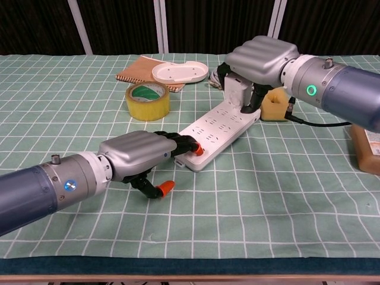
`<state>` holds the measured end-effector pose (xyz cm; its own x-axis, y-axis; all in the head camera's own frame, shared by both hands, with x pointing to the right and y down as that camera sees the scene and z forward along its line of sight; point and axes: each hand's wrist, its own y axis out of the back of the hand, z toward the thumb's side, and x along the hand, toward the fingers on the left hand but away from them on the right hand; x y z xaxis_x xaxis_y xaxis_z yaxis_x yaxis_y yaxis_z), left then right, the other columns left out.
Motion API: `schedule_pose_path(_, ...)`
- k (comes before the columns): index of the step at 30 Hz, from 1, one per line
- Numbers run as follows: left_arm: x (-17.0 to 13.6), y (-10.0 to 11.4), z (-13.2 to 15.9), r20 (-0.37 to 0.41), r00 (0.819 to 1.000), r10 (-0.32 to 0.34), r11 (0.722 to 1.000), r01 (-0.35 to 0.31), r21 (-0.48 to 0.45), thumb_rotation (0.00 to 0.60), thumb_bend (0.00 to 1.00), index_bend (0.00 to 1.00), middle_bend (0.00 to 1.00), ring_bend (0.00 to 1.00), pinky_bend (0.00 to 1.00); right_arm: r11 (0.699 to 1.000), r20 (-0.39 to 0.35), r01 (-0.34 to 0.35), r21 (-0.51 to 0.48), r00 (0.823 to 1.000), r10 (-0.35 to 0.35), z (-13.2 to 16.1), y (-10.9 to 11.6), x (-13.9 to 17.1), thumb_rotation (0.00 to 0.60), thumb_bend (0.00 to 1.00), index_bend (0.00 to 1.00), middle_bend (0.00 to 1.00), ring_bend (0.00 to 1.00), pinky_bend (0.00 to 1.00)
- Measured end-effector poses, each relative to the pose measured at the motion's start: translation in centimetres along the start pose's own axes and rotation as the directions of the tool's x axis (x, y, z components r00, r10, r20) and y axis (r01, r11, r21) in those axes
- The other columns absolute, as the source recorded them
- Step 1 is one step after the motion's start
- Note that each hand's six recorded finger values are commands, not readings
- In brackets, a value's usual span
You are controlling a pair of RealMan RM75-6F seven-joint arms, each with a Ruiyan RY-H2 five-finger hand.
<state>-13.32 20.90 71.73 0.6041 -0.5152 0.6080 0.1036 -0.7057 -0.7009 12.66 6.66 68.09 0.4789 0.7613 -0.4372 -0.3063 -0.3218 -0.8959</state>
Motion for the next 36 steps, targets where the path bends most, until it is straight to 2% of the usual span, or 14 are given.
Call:
schedule_pose_path(8, 0.0, 3.9, -0.4, -0.017, 0.990, 0.138, 0.989, -0.139, -0.051, 0.600, 0.47, 0.13, 0.07, 0.03, 0.15, 0.998, 0.031, 0.059, -0.007, 0.998, -0.059, -1.2, 2.2, 0.9, 0.600, 0.87, 0.74, 0.53, 0.50, 0.59)
schedule_pose_path(15, -0.6, 8.4, -1.2, -0.039, 0.960, 0.276, 0.955, -0.278, -0.105, 0.600, 0.47, 0.13, 0.08, 0.03, 0.15, 0.995, 0.097, 0.099, -0.013, 0.990, -0.098, -3.8, 3.9, 2.7, 0.600, 0.88, 0.74, 0.53, 0.50, 0.59)
schedule_pose_path(19, -1.7, 10.0, -1.9, -0.049, 0.947, 0.318, 0.941, -0.322, -0.109, 0.600, 0.47, 0.13, 0.08, 0.03, 0.15, 0.997, 0.145, 0.083, -0.003, 0.986, -0.081, -5.9, 3.8, 4.4, 0.600, 0.87, 0.72, 0.53, 0.49, 0.57)
schedule_pose_path(23, -3.2, 11.0, -3.1, -0.068, 0.935, 0.349, 0.930, -0.354, -0.097, 0.600, 0.47, 0.13, 0.08, 0.03, 0.15, 0.999, 0.196, 0.035, -0.010, 0.980, -0.033, -7.6, 2.5, 6.3, 0.600, 0.87, 0.66, 0.51, 0.45, 0.59)
schedule_pose_path(24, -3.8, 11.2, -3.5, -0.076, 0.932, 0.355, 0.928, -0.361, -0.093, 0.600, 0.47, 0.13, 0.08, 0.03, 0.15, 1.000, 0.206, 0.022, -0.016, 0.978, -0.018, -7.9, 2.1, 6.8, 0.600, 0.86, 0.63, 0.49, 0.43, 0.60)
schedule_pose_path(26, -4.7, 11.3, -4.3, -0.090, 0.928, 0.362, 0.926, -0.369, -0.082, 0.600, 0.47, 0.13, 0.08, 0.03, 0.14, 1.000, 0.229, -0.014, -0.026, 0.973, 0.020, -8.5, 1.0, 7.7, 0.600, 0.77, 0.53, 0.44, 0.38, 0.63)
schedule_pose_path(29, -6.5, 11.3, -5.6, -0.115, 0.922, 0.370, 0.923, -0.379, -0.066, 0.600, 0.45, 0.13, 0.08, 0.03, 0.14, 0.997, 0.255, -0.063, -0.035, 0.964, 0.070, -9.1, -0.5, 8.9, 0.600, 0.53, 0.34, 0.32, 0.27, 0.41)
schedule_pose_path(30, -7.2, 11.3, -6.2, -0.127, 0.919, 0.372, 0.922, -0.382, -0.060, 0.600, 0.44, 0.13, 0.08, 0.03, 0.14, 0.996, 0.263, -0.076, -0.037, 0.961, 0.083, -9.2, -0.8, 9.2, 0.600, 0.44, 0.25, 0.26, 0.22, 0.30)
schedule_pose_path(31, -7.8, 11.2, -6.6, -0.138, 0.917, 0.374, 0.922, -0.384, -0.055, 0.600, 0.42, 0.13, 0.08, 0.03, 0.14, 0.995, 0.272, -0.091, -0.035, 0.957, 0.098, -9.2, -1.3, 9.5, 0.600, 0.38, 0.17, 0.21, 0.17, 0.25)
schedule_pose_path(34, -9.6, 10.9, -8.1, -0.172, 0.909, 0.379, 0.919, -0.392, -0.045, 0.600, 0.36, 0.13, 0.07, 0.03, 0.13, 0.993, 0.294, -0.117, -0.028, 0.948, 0.120, -9.2, -2.1, 10.2, 0.600, 0.32, 0.02, 0.09, 0.06, 0.17)
schedule_pose_path(36, -10.9, 10.7, -9.1, -0.198, 0.903, 0.382, 0.917, -0.397, -0.041, 0.600, 0.30, 0.13, 0.07, 0.03, 0.13, 0.992, 0.305, -0.121, -0.027, 0.944, 0.124, -9.2, -2.4, 10.6, 0.600, 0.31, 0.00, 0.04, 0.02, 0.10)
